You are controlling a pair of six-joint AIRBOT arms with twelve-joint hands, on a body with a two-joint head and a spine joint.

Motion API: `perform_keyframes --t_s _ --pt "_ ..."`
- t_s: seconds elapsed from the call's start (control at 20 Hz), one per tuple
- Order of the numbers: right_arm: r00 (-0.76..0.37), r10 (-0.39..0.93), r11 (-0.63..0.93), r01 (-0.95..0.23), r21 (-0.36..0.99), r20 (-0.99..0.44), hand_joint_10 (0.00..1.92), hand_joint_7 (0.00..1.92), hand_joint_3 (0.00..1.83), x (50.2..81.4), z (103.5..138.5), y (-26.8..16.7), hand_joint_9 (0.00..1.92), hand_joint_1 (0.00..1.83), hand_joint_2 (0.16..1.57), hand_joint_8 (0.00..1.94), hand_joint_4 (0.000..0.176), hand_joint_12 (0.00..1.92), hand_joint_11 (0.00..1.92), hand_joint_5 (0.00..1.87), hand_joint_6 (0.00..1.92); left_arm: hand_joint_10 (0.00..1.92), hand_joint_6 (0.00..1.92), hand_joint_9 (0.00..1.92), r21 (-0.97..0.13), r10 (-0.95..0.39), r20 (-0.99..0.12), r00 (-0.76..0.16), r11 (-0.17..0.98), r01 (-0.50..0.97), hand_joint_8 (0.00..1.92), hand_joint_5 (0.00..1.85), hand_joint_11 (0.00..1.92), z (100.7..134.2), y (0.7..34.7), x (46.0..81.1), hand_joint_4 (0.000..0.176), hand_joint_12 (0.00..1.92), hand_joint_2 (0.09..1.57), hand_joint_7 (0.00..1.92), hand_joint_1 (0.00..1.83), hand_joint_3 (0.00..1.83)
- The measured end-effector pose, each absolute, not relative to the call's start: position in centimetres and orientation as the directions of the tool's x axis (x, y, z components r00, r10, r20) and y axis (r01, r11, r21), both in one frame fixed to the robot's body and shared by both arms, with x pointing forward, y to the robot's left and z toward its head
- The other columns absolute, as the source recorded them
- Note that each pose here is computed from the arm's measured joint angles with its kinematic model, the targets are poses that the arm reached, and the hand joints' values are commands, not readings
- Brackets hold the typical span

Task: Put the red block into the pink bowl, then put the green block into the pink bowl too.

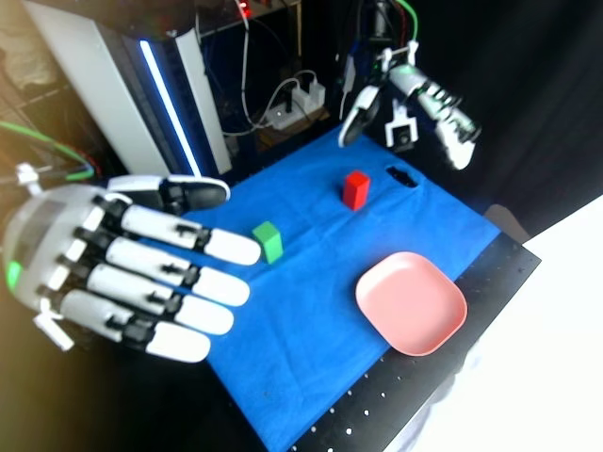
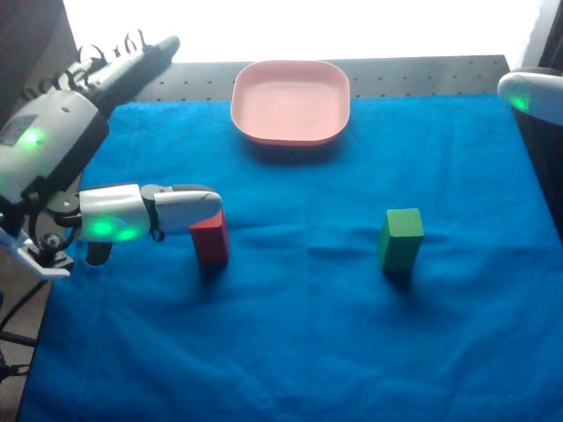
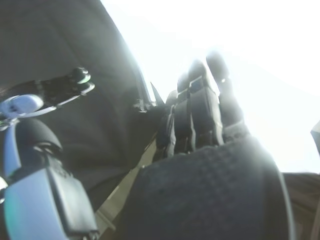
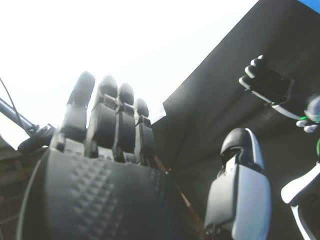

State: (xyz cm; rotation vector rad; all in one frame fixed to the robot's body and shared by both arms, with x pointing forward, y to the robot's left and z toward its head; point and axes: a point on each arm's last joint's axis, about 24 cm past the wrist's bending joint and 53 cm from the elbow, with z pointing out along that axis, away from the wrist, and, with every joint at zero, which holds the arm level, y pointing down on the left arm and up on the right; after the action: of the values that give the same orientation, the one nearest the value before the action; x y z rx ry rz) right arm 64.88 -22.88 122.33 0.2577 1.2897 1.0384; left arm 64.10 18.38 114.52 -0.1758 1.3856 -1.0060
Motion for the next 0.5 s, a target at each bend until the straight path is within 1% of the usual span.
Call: perform_keyframes --t_s 0.1,0.15,0.2,0.25,0.3,0.35,0.4,0.5 --pt "-0.081 0.745 0.550 -0.488 0.678 -0.662 0.00 0.39 0.00 64.8 122.3 -22.8 0.36 0.46 0.84 0.00 0.018 0.72 0.00 0.28 0.00 0.02 0.01 0.39 -0.656 -0.682 -0.716 -0.152 0.583 0.479 0.01 0.21 0.00 114.1 18.2 63.9 0.000 1.03 0.83 0.35 0.52 0.01" --pt "-0.083 0.746 0.548 -0.487 0.680 -0.661 0.00 0.39 0.00 64.8 122.2 -22.7 0.35 0.46 0.83 0.00 0.024 0.72 0.00 0.28 0.00 0.02 0.01 0.41 -0.662 -0.683 -0.713 -0.159 0.580 0.475 0.01 0.22 0.00 113.9 18.2 63.8 0.000 1.05 0.83 0.36 0.52 0.00" --pt "-0.084 0.747 0.547 -0.487 0.681 -0.660 0.00 0.40 0.00 64.8 122.2 -22.6 0.36 0.45 0.85 0.00 0.020 0.74 0.00 0.27 0.00 0.02 0.01 0.44 -0.667 -0.684 -0.710 -0.165 0.578 0.471 0.01 0.22 0.00 113.6 18.1 63.6 0.000 1.09 0.83 0.38 0.53 0.00" --pt "-0.086 0.746 0.547 -0.485 0.682 -0.660 0.00 0.40 0.00 64.9 122.1 -22.6 0.36 0.46 0.84 0.00 0.028 0.72 0.00 0.27 0.00 0.02 0.01 0.46 -0.669 -0.682 -0.710 -0.176 0.573 0.473 0.01 0.24 0.00 113.4 17.8 63.4 0.000 1.12 0.84 0.40 0.54 0.00" --pt "-0.086 0.745 0.548 -0.485 0.681 -0.661 0.00 0.40 0.00 64.9 122.1 -22.6 0.36 0.46 0.84 0.00 0.030 0.71 0.00 0.28 0.00 0.01 0.00 0.45 -0.668 -0.679 -0.711 -0.184 0.571 0.477 0.00 0.24 0.00 113.3 17.6 63.2 0.000 1.09 0.85 0.39 0.57 0.01" --pt "-0.086 0.746 0.548 -0.485 0.681 -0.661 0.00 0.42 0.00 64.9 122.1 -22.6 0.37 0.45 0.84 0.01 0.035 0.73 0.00 0.29 0.00 0.02 0.00 0.48 -0.673 -0.680 -0.708 -0.190 0.567 0.476 0.00 0.25 0.01 113.2 17.5 63.0 0.000 1.13 0.87 0.41 0.56 0.01" --pt "-0.086 0.746 0.548 -0.484 0.683 -0.660 0.00 0.42 0.00 64.9 122.0 -22.6 0.38 0.44 0.84 0.00 0.024 0.76 0.00 0.29 0.00 0.02 0.01 0.52 -0.673 -0.674 -0.710 -0.206 0.562 0.482 0.01 0.28 0.03 112.9 17.2 62.7 0.000 1.12 0.87 0.46 0.61 0.00" --pt "-0.087 0.746 0.548 -0.484 0.682 -0.660 0.00 0.42 0.00 65.0 121.9 -22.6 0.37 0.46 0.84 0.00 0.026 0.74 0.00 0.29 0.00 0.01 0.01 0.53 -0.675 -0.669 -0.710 -0.219 0.559 0.481 0.00 0.29 0.04 112.6 17.0 62.5 0.000 1.09 0.88 0.46 0.63 0.00"
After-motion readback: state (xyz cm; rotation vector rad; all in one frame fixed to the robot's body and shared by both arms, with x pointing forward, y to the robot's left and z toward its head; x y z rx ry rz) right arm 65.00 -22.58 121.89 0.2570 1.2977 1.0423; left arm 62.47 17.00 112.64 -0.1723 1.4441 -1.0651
